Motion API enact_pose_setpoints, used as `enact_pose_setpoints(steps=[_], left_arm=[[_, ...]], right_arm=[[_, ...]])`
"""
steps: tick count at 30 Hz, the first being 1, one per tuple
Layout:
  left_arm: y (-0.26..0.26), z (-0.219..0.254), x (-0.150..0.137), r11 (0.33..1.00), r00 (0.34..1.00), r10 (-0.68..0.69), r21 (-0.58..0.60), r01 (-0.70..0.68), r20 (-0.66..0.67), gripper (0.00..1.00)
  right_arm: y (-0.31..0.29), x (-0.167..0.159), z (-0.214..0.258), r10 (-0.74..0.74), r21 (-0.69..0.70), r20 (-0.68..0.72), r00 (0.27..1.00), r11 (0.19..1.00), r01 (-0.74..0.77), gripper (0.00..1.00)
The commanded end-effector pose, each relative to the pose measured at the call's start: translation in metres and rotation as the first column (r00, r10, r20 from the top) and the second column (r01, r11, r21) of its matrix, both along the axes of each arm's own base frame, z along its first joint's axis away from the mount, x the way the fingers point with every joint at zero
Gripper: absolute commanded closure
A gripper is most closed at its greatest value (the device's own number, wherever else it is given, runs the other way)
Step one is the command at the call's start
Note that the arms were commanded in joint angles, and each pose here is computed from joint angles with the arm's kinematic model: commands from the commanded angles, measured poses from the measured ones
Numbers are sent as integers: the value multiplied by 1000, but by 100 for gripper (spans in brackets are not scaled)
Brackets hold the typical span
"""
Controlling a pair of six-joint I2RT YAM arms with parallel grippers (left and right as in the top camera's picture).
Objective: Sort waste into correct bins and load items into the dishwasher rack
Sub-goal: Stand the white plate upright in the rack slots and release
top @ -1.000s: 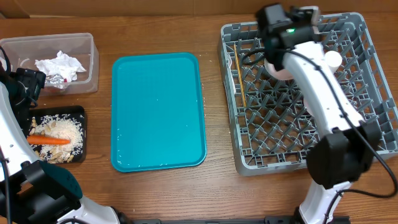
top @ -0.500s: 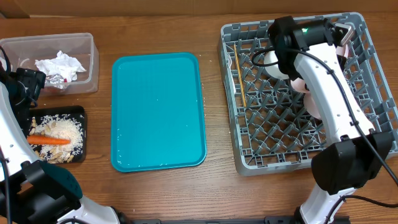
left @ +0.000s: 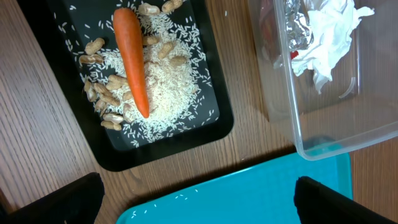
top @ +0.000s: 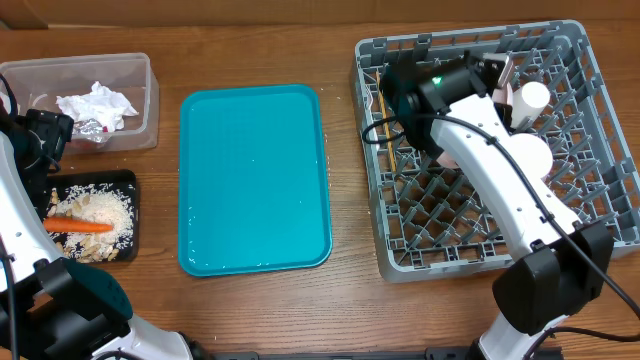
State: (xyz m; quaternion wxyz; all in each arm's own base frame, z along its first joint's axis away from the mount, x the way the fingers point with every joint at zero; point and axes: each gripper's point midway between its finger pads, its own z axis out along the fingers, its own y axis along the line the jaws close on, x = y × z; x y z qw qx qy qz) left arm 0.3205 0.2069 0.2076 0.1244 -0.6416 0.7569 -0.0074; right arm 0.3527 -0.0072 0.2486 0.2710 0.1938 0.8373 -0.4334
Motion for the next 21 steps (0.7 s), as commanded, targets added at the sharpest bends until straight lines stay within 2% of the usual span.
enact_pose_setpoints(steps=[1,6,14,21], left_arm=[[1,0,-1,1000,1000,15,8,-15,-6,0],[1,0,-1,1000,1000,15,8,-15,-6,0],[1,0,-1,1000,1000,14,8,-14,-6,0],[1,0,-1,1000,1000,14,8,-14,-6,0]], right_arm=[[-13,-6,5,-22,-106,93,995,994,32,96],[-20,-8,4,3,-214,113,994,977,22,96],[-15,-9,0,10,-200,102,995,980,10,96],[23,-10,-1,114,-191,94,989,977,-95,96]])
